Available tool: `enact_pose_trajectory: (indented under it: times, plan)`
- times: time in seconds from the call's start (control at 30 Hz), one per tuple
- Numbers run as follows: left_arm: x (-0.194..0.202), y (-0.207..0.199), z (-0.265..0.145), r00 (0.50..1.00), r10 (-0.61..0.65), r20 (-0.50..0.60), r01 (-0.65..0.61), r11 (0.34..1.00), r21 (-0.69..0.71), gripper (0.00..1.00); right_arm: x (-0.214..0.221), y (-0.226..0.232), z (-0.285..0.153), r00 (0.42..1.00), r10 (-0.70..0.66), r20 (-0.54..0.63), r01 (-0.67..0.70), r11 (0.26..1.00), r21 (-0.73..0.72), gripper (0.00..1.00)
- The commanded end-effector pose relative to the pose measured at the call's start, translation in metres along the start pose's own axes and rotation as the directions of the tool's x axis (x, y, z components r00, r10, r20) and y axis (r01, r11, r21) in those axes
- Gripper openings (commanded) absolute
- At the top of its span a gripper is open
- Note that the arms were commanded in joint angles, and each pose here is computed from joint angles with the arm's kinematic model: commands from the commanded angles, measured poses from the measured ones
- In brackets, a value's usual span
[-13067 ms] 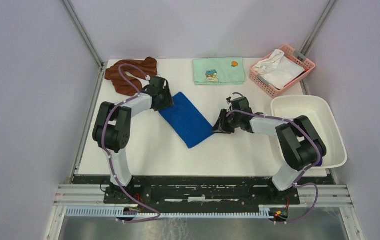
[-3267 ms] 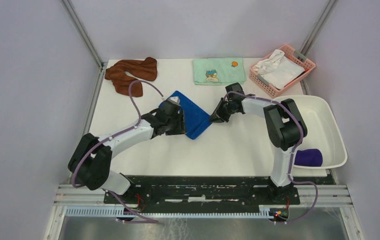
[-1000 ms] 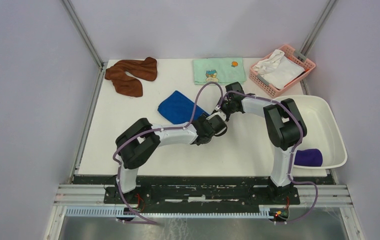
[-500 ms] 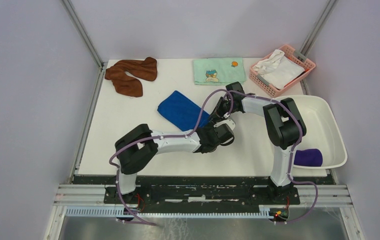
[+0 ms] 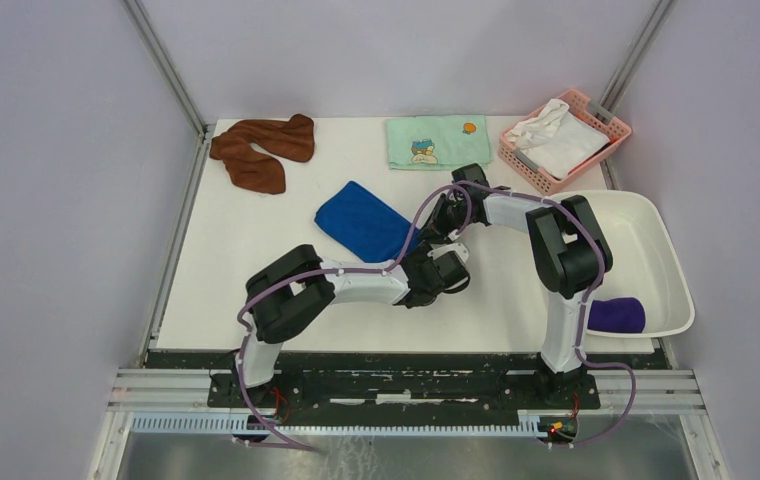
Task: Roll the towels
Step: Roll the towel at the center of the board.
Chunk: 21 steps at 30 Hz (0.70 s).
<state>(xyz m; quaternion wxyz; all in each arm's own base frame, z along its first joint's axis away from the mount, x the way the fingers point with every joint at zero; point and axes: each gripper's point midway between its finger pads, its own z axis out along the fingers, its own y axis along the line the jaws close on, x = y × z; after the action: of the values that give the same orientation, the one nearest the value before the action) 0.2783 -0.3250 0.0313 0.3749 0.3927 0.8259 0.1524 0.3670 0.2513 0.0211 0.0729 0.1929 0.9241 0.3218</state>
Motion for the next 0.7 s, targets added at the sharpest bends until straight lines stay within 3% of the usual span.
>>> enact_pose_trajectory:
  times: [0.0, 0.33, 0.67]
  plan:
    - [-0.026, 0.013, 0.001, 0.998, 0.008, 0.062, -0.005, 0.999, -0.05, 0.55, -0.007, -0.019, 0.014, 1.0, 0.005, 0.027, -0.007, 0.998, 0.067, 0.29]
    - [-0.035, 0.017, 0.003, 0.996, 0.015, 0.082, -0.01, 0.998, -0.065, 0.55, -0.007, -0.019, 0.015, 1.0, 0.002, 0.02, -0.003, 0.998, 0.066, 0.29]
    - [-0.008, 0.023, 0.021, 1.0, -0.001, -0.008, 0.001, 0.999, -0.053, 0.55, -0.006, -0.019, 0.015, 1.0, 0.001, 0.017, -0.002, 0.998, 0.065, 0.29]
